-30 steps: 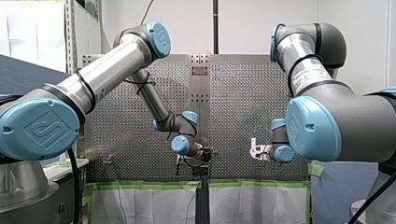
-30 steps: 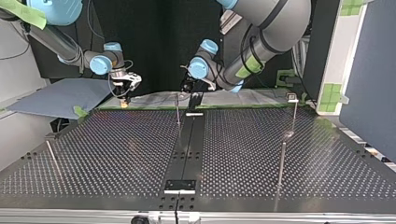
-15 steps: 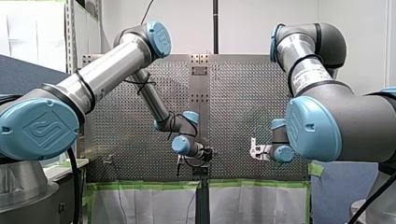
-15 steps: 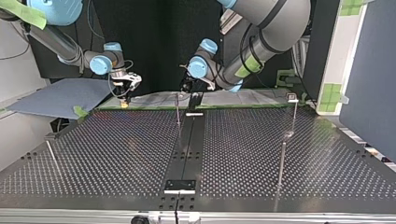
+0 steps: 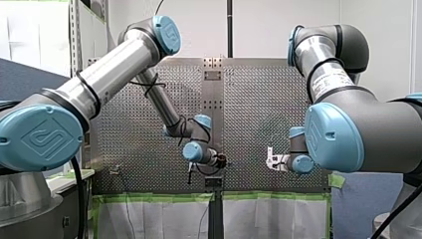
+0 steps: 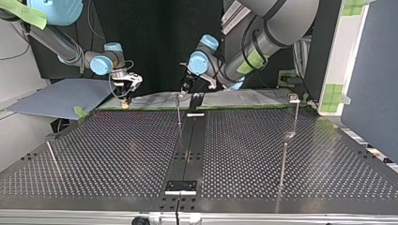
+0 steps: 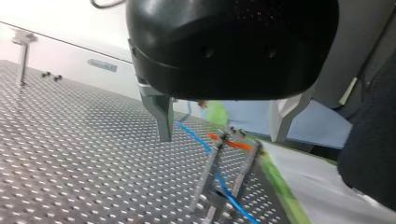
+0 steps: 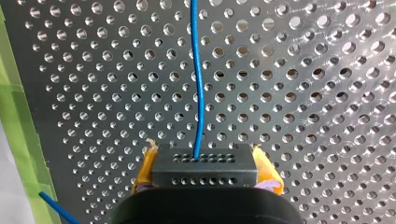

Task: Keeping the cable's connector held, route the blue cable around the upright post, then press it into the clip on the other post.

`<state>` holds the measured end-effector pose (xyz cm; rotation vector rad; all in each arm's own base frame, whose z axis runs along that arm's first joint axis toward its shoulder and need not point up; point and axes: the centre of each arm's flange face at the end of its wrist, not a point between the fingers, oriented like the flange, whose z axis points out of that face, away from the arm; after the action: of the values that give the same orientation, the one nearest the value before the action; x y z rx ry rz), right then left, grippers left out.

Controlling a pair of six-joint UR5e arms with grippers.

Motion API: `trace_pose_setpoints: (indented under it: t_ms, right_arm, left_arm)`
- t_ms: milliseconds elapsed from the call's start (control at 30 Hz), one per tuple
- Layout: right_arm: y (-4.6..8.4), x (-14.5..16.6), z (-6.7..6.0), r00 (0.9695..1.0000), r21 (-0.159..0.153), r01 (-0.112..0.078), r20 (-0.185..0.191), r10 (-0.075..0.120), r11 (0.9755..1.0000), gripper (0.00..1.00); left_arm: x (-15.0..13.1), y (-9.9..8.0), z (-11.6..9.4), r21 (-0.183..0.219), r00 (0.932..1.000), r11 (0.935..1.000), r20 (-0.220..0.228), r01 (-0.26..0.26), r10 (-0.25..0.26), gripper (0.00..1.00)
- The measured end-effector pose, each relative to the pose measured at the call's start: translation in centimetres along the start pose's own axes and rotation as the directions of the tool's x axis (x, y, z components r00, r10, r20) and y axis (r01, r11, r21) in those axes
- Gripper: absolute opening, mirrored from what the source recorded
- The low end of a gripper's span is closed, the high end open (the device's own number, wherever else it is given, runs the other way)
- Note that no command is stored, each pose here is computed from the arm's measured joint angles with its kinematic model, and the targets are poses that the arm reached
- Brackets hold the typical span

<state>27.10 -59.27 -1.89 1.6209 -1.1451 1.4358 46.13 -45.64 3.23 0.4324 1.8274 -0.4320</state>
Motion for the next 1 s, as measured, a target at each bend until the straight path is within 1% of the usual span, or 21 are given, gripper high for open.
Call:
trace_pose_setpoints:
  t_ms: [133, 200, 300, 400, 600, 700, 833, 1000]
  right_arm:
    - [0.0, 0.0, 0.0, 1.0, 0.0, 0.0, 0.0, 0.0, 1.0, 0.0]
    - [0.0, 0.0, 0.0, 1.0, 0.0, 0.0, 0.0, 0.0, 1.0, 0.0]
    - [0.0, 0.0, 0.0, 1.0, 0.0, -0.002, -0.001, 0.002, 1.0, 0.0]
    - [0.0, 0.0, 0.0, 1.0, 0.0, -0.003, -0.001, 0.003, 1.0, 0.0]
    - [0.0, 0.0, 0.0, 1.0, 0.0, -0.004, 0.001, 0.004, 1.0, 0.0]
    - [0.0, 0.0, 0.0, 1.0, 0.0, -0.005, 0.002, 0.005, 1.0, 0.0]
    - [0.0, 0.0, 0.0, 1.0, 0.0, -0.006, 0.003, 0.006, 1.0, 0.0]
    - [0.0, 0.0, 0.0, 1.0, 0.0, -0.006, 0.004, 0.006, 1.0, 0.0]
  left_arm:
    - [-1.0, -0.1, -1.1, -0.025, 0.9989, 0.9992, 0.034, 0.033, -0.032, 1.0]
    - [-1.4, 0.1, -1.7, -0.04, 0.9981, 0.998, 0.039, 0.049, -0.047, 1.0]
    - [-1.8, 0.3, -2.8, -0.066, 0.9968, 0.9951, 0.035, 0.075, -0.072, 1.0]
    - [-2.3, 0.7, -3.8, -0.092, 0.9946, 0.9907, 0.038, 0.1, -0.097, 1.0]
    - [-3.2, 1.2, -6.0, -0.142, 0.9884, 0.9784, 0.049, 0.15, -0.144, 1.0]
    - [-3.5, 1.3, -7.2, -0.166, 0.9875, 0.9737, 0.05, 0.156, -0.149, 1.0]
    - [-3.9, 1.4, -8.9, -0.201, 0.9888, 0.9682, 0.04, 0.149, -0.144, 1.0]
    - [-4.2, 1.3, -10.8, -0.222, 0.9912, 0.9662, 0.028, 0.132, -0.129, 1.0]
